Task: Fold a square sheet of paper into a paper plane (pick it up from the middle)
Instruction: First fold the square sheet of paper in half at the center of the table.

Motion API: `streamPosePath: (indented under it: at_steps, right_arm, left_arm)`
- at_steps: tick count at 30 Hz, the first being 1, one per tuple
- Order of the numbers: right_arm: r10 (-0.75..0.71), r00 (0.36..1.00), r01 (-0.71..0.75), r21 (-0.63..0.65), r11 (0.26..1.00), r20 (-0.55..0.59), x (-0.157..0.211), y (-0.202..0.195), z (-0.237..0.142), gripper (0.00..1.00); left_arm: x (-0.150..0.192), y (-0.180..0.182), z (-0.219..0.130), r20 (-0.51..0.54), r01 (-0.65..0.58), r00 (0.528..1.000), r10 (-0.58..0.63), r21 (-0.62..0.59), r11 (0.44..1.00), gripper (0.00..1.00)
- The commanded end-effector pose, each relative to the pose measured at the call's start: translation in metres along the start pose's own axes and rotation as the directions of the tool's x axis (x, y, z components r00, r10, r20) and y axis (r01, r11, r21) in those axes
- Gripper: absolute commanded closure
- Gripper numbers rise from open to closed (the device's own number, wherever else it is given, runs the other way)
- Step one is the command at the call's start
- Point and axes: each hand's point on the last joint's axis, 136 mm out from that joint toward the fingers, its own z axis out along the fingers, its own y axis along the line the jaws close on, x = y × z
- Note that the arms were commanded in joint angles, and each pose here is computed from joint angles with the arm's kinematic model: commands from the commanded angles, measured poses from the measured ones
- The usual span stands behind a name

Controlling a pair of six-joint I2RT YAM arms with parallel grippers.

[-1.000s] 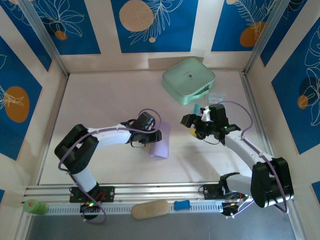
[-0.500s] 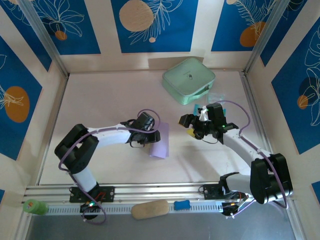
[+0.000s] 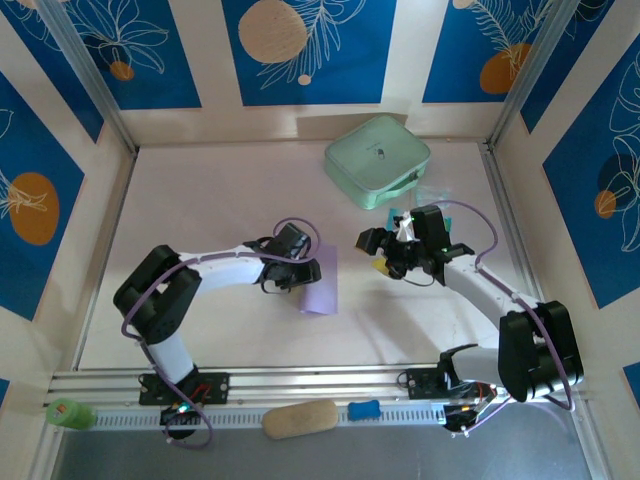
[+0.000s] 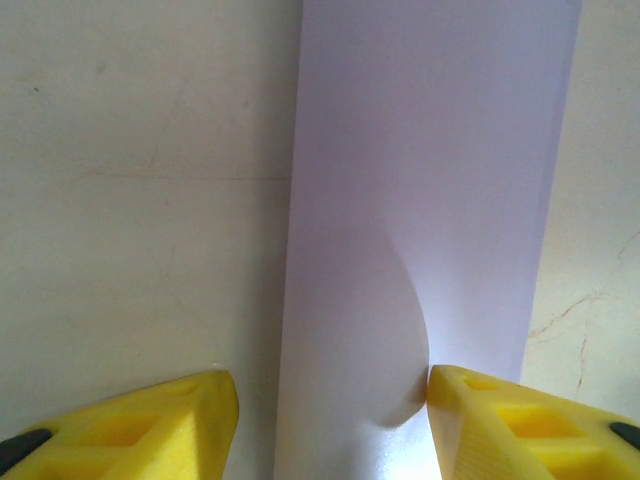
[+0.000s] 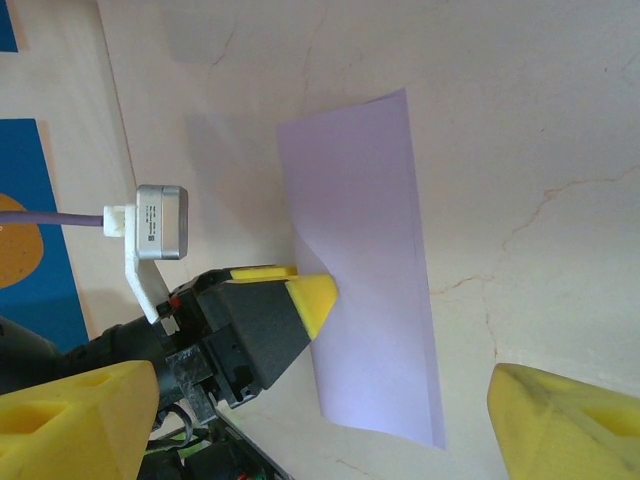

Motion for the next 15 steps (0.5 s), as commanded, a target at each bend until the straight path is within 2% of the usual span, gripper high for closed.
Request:
streamPosePath:
  at_steps: [1,7,15]
  right_arm:
    - [-0.017,1.000,0.017,-0.006,1.000,-0.018,0.000,0.006,0.001,0.14]
    - [-0.001,1.000,0.002,0.012,1.000,-0.031,0.000,0.003,0.003,0.13]
    - [0.009,0.999,-0.008,0.023,1.000,-0.036,-0.001,0.000,0.005,0.13]
  left_arm:
    - [0.002,0.019,0.010,-0.016,0.009,1.000,-0.011,-0.082,0.997,0.45]
    - [0.008,0.020,0.020,-0.081,-0.020,0.997,0.011,-0.110,0.994,0.44]
    - [0.010,0.031,0.023,-0.093,-0.021,0.996,0.005,-0.168,0.986,0.43]
